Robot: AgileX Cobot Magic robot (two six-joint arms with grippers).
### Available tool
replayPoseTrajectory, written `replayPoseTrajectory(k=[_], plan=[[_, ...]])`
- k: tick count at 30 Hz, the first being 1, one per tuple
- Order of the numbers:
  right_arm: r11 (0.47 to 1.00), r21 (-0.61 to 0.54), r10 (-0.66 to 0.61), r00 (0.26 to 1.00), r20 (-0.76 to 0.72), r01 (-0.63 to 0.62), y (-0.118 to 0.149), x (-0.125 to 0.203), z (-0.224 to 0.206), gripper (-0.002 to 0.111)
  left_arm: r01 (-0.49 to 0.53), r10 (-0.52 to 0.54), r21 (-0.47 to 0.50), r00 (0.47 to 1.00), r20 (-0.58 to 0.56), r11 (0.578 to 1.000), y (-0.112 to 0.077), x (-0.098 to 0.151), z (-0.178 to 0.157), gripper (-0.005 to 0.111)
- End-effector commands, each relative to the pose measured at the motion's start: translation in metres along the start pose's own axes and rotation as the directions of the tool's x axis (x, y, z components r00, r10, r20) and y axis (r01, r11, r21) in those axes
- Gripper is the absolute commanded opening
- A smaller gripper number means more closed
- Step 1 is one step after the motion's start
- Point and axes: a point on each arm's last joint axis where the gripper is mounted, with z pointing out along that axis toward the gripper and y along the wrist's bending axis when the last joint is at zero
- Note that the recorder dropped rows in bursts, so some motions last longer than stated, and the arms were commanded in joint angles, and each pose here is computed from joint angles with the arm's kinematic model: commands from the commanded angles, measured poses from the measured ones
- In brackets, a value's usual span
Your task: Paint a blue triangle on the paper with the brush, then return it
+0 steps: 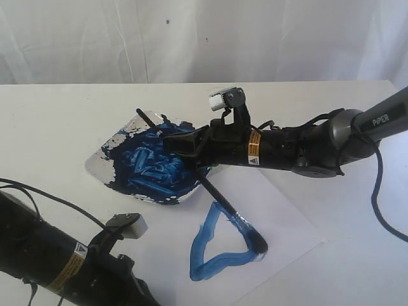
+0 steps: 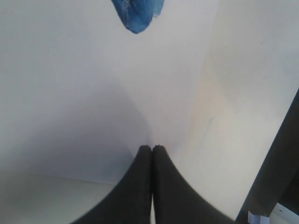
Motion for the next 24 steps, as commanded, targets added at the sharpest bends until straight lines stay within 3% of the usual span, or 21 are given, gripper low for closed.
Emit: replayPoseTrajectory(k=[1,6,13,24], plan=[[0.995,-0.102,-0.007,0.996,0.087,0.016,0.010,-0.011,-0.004,0.000,-0.013,0.012,-0.022,1.000,-0.010,1.000,0.002,0.002,-0.001,0.000],[0.989,-0.145,0.024,0.988,0.151,-0.001,0.018,-0.027,-0.008,0.000,-0.013,0.012,-0.022,1.000,-0.010,1.000,0.002,0.002,-0.001,0.000],[0.995,-0.099,0.038,0.965,0.261,-0.013,0.020,-0.051,-0.014,0.000,-0.013,0.012,-0.022,1.000,-0.010,1.000,0.002,0.002,-0.001,0.000],[0.969,0.035,0.182,0.799,0.573,-0.246,0.001,-0.078,-0.015,0.000,-0.013,0.012,-0.022,1.000,-0.010,1.000,0.002,0.002,-0.001,0.000]])
